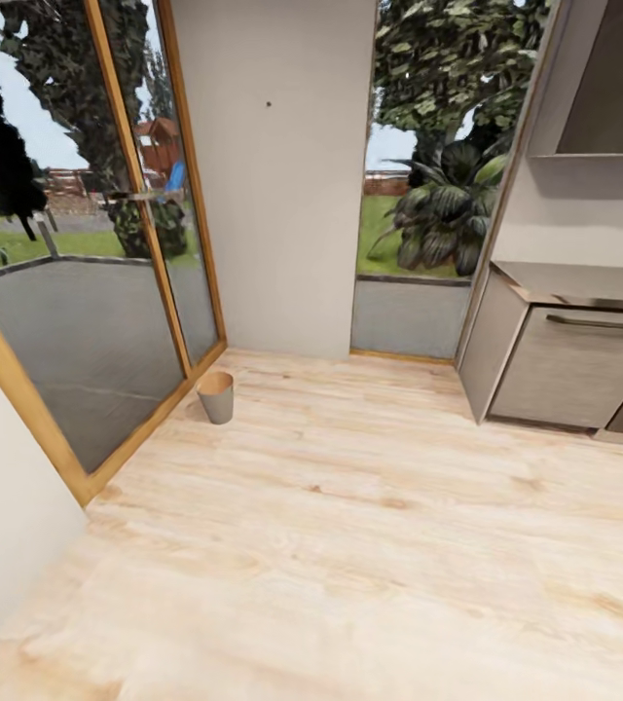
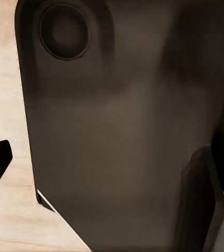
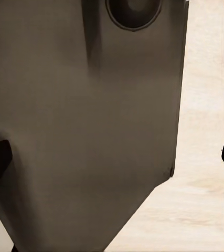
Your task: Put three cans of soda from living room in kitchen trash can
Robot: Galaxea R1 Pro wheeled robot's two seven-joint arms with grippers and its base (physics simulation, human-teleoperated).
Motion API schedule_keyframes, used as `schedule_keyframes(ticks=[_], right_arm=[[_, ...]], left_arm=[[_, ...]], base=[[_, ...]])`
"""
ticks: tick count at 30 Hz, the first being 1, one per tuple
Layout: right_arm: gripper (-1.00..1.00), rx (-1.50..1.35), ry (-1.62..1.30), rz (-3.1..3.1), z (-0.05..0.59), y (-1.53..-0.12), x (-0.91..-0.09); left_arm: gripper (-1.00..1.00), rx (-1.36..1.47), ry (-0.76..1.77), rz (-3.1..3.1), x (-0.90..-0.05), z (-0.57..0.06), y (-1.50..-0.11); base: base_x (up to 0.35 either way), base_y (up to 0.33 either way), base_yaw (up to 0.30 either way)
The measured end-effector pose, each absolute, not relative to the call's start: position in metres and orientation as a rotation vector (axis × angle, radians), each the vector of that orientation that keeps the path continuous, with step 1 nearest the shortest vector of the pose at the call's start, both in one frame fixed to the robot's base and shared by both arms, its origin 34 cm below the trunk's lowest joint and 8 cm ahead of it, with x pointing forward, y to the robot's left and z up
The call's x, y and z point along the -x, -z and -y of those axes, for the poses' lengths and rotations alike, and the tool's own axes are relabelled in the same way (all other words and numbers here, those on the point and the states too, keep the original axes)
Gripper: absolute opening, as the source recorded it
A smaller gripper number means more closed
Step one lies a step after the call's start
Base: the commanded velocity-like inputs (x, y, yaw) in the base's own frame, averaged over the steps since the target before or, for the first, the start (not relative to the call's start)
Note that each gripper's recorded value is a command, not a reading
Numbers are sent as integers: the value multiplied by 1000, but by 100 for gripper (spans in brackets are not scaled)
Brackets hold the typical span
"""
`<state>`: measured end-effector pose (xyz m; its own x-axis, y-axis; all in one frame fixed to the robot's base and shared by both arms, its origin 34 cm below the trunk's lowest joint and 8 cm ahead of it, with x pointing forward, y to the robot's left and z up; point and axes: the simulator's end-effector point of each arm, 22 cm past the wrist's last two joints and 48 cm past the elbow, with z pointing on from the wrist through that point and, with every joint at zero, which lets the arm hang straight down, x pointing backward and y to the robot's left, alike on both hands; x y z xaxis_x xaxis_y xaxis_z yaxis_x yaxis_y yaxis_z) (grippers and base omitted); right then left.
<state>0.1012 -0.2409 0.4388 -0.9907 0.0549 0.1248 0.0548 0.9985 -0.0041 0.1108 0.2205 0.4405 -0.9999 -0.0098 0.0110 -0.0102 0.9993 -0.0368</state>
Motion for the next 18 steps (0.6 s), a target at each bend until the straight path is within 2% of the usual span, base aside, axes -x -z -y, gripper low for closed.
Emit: schedule_keyframes(ticks=[18], right_arm=[[100,84,-1,3014,241,-439,-101]], left_arm=[[100,-24,-53,3131,-111,-221,-440]], base=[[334,-124,0]])
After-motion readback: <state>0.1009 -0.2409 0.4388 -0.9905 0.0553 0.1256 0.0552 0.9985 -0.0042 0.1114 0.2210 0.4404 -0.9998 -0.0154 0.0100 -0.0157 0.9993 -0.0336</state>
